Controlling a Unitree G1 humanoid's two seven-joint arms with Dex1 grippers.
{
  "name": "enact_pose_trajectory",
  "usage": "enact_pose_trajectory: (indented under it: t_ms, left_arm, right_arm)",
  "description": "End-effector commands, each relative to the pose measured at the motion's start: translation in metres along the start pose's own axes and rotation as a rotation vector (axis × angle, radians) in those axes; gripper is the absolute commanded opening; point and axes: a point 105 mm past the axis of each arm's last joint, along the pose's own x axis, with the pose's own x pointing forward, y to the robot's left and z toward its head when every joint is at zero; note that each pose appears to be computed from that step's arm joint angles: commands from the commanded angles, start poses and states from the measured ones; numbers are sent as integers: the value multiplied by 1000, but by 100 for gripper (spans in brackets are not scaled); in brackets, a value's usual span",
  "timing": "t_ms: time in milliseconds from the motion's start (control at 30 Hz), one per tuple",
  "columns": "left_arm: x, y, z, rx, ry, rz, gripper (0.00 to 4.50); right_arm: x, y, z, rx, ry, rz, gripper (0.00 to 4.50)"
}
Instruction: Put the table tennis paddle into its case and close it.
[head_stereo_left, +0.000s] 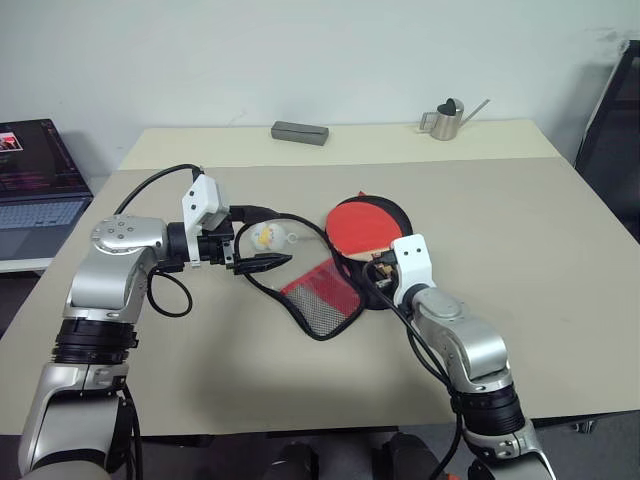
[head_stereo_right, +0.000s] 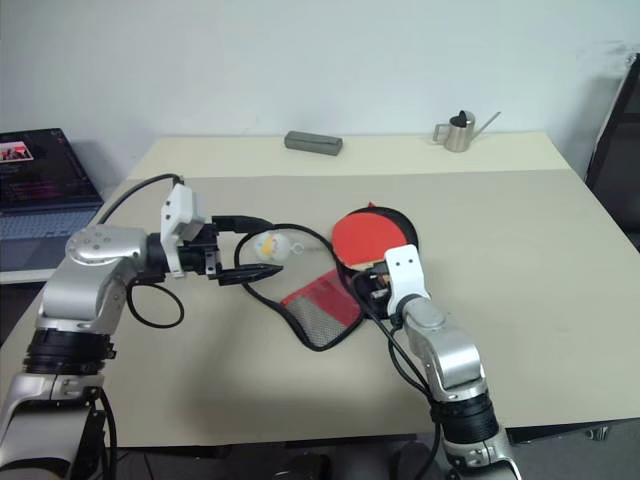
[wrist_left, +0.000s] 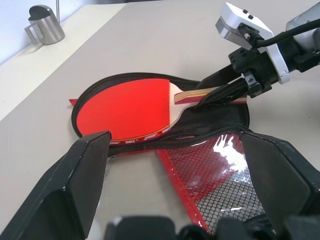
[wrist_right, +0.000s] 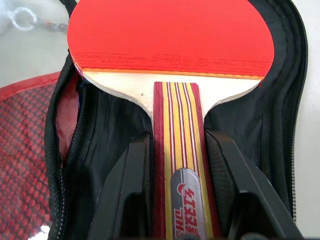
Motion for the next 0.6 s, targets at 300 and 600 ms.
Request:
enact_pose_trajectory:
  t_ms: [300,600]
  left_arm:
    - [-2,-2,11,47,-15,0,450]
    - [-2,-1,11,46,-16,8,450]
  right_arm:
    - [0,2,23,-7,-110,11,218]
    - [-18,6,41,-20,-157,79,384]
